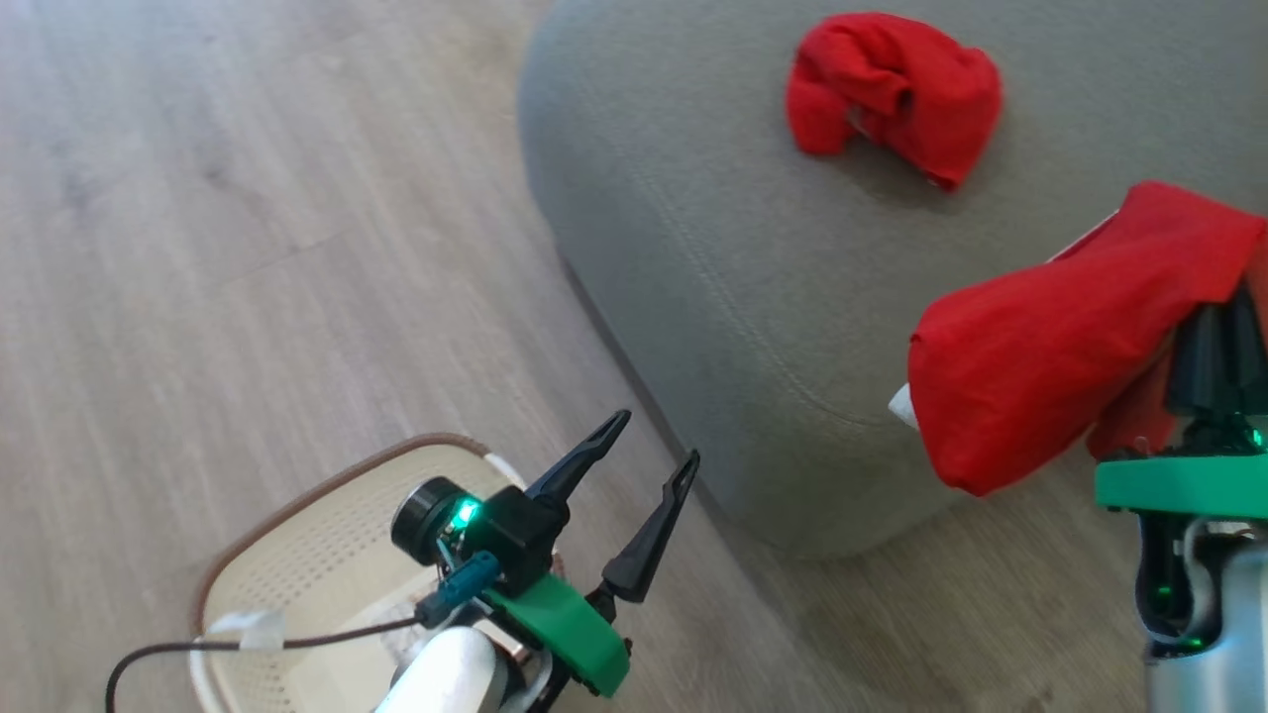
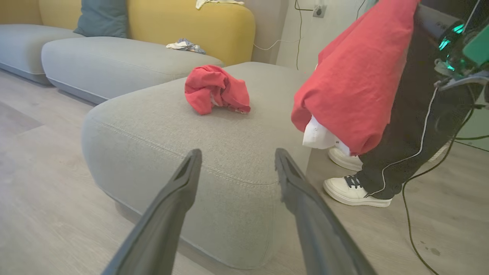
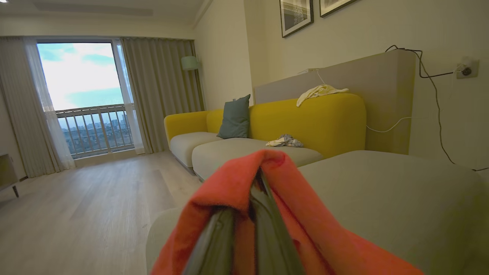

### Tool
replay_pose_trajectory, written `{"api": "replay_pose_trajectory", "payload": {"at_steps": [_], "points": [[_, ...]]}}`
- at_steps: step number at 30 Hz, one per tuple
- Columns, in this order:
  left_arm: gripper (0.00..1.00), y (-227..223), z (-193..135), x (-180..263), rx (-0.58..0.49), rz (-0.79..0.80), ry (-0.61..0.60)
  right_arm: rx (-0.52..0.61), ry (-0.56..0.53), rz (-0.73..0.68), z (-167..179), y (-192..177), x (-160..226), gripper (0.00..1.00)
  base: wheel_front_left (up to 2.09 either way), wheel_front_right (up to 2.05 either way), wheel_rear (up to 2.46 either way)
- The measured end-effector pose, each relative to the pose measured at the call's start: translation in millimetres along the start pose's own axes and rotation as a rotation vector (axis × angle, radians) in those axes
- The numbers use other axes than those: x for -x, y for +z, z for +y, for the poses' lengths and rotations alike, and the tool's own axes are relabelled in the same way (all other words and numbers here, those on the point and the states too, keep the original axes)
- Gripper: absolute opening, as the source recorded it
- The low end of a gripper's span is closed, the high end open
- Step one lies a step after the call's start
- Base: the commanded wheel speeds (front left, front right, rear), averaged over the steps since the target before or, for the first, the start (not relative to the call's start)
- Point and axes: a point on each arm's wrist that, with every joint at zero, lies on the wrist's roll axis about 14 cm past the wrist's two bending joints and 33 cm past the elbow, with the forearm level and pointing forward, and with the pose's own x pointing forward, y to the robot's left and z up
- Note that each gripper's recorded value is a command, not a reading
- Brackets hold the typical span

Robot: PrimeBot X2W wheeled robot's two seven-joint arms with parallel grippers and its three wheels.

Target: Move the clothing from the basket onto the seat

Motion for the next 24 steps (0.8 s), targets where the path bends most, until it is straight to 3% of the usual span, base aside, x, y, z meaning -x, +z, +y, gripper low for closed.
{"api": "replay_pose_trajectory", "payload": {"at_steps": [6,12,24], "points": [[1.0,1,-13,-15,0.019,-0.016,-0.066,0.064,-0.094,-0.005,-34,10,15,0.0,0.0,0.0,0.0],[1.0,0,-32,-20,0.027,-0.017,-0.134,0.081,-0.133,-0.007,-46,15,23,0.0,0.0,0.0,0.0],[1.0,3,-30,-24,0.03,-0.027,-0.14,0.092,-0.154,-0.022,-53,20,23,0.0,0.0,0.0,0.0]]}}
